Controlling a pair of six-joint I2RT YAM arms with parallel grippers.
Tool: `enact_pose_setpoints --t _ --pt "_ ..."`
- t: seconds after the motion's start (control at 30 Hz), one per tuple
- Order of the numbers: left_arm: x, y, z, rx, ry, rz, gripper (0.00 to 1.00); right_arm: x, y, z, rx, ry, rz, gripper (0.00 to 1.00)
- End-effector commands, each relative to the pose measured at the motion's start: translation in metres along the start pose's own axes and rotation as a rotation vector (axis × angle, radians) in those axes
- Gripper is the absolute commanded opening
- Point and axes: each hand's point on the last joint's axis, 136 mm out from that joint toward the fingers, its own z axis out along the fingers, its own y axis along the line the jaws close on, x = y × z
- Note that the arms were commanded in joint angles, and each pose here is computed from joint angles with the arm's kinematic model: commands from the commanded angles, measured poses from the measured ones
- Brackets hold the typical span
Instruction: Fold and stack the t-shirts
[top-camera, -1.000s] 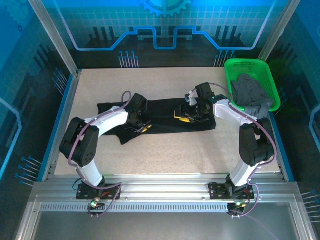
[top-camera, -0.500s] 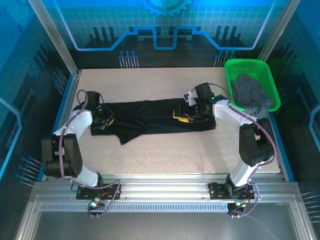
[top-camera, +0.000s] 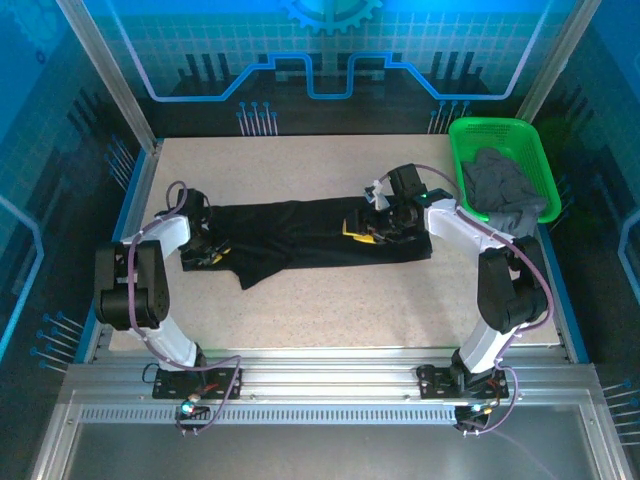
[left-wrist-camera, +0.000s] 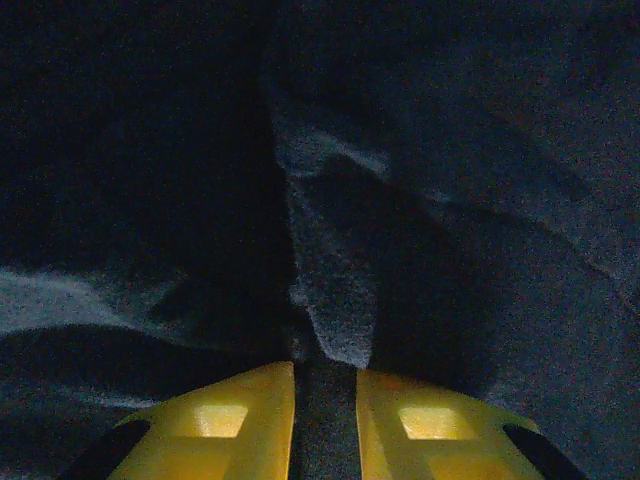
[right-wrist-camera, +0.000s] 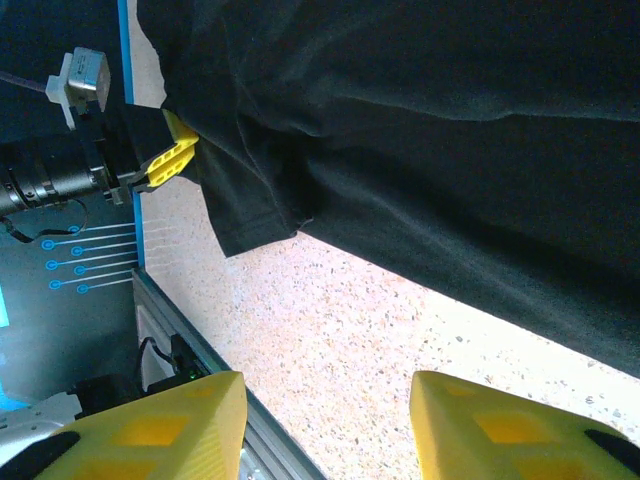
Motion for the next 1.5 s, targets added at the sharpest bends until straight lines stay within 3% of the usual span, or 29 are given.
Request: enact_pose_setpoints --t 0.0,0.2,0.77,1.1,1.47 --pt "-0.013 -0.003 -0.001 0.003 -0.036 0.031 0.28 -0.004 0.013 0.0 -0.037 0.008 -0.021 0.48" --pt "-0.013 -0.003 0.0 0.001 -0.037 0.04 0.31 -0.005 0.012 0.002 -0.034 0.013 -0.015 0.48" --pt "-0.004 -0.02 -0.023 0.105 -0.047 0.023 0.0 -0.008 0.009 0.005 -0.021 0.015 -0.01 0.48" --pt "0.017 -0.03 -0.046 0.145 -0.033 -0.047 0.0 -0.009 0.008 0.007 -0.023 0.02 -0.006 0.48" --pt "0.004 -0.029 -0.074 0.102 -0.056 -0.123 0.0 -0.009 0.01 0.004 -0.022 0.008 -0.016 0.48"
